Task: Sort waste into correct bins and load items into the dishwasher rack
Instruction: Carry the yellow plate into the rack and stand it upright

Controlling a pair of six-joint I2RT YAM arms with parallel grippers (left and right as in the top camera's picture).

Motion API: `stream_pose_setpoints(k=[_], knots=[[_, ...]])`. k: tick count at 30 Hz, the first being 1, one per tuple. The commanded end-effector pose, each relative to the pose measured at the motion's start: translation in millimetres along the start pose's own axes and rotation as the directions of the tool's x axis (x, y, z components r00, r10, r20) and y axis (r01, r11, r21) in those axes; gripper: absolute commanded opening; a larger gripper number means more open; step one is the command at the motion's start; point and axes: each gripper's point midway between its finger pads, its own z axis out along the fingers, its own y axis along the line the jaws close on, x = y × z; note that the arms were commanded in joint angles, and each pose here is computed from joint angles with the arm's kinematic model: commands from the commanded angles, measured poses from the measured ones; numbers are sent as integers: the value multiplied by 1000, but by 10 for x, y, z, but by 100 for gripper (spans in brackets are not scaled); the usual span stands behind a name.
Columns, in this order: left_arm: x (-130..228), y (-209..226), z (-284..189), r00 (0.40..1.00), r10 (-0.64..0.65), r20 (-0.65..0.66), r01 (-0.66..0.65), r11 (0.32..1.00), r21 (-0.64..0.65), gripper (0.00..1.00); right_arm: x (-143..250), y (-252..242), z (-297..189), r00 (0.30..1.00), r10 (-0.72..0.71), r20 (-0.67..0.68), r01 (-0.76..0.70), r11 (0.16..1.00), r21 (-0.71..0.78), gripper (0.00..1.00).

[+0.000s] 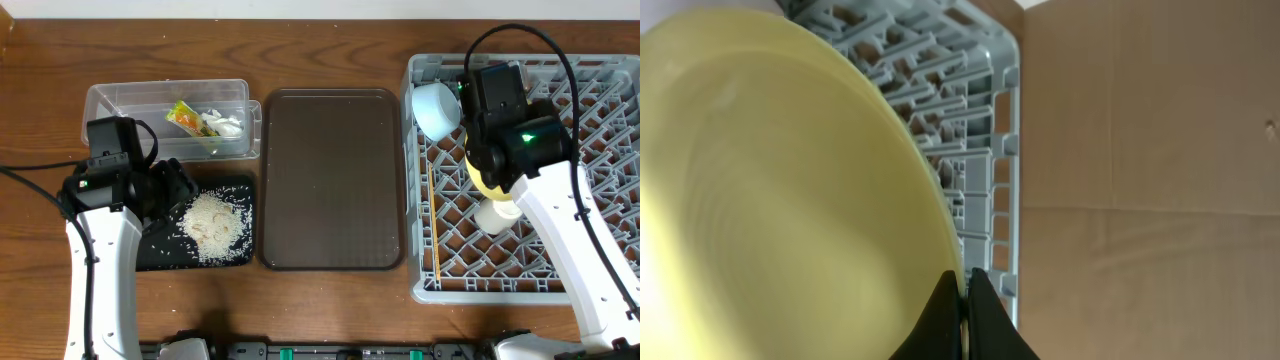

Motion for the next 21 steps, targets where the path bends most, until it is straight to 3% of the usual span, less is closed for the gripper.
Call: stream_pose_setpoints(k=[1, 4, 10, 13, 14, 18, 21], knots=[[-24, 0, -20, 1000, -7, 9, 7, 1000, 1, 77, 82, 76, 5, 999, 43, -15, -44, 998, -42, 1], [-24, 0, -20, 1000, -7, 9, 7, 1000, 1, 77, 123, 282, 13, 999, 39, -27, -42, 989, -139, 1], [-24, 0, -20, 1000, -7, 9, 7, 1000, 1, 77, 236, 509, 40, 998, 44, -54, -53, 983, -177, 2], [-24, 0, -20, 1000, -7, 9, 7, 1000, 1, 77, 223, 575, 44, 992, 113, -60, -123, 973, -195, 16], [-24, 0, -20, 1000, -7, 9, 7, 1000, 1, 78, 197, 633, 33, 990, 128, -58, -138, 963, -231, 25], [-23, -1, -20, 1000, -7, 9, 7, 1000, 2, 78, 88, 793, -14, 983, 179, -43, -183, 926, -329, 31], [-23, -1, -20, 1000, -7, 9, 7, 1000, 2, 78, 17, 786, -40, 961, 273, -48, -273, 899, -344, 42]])
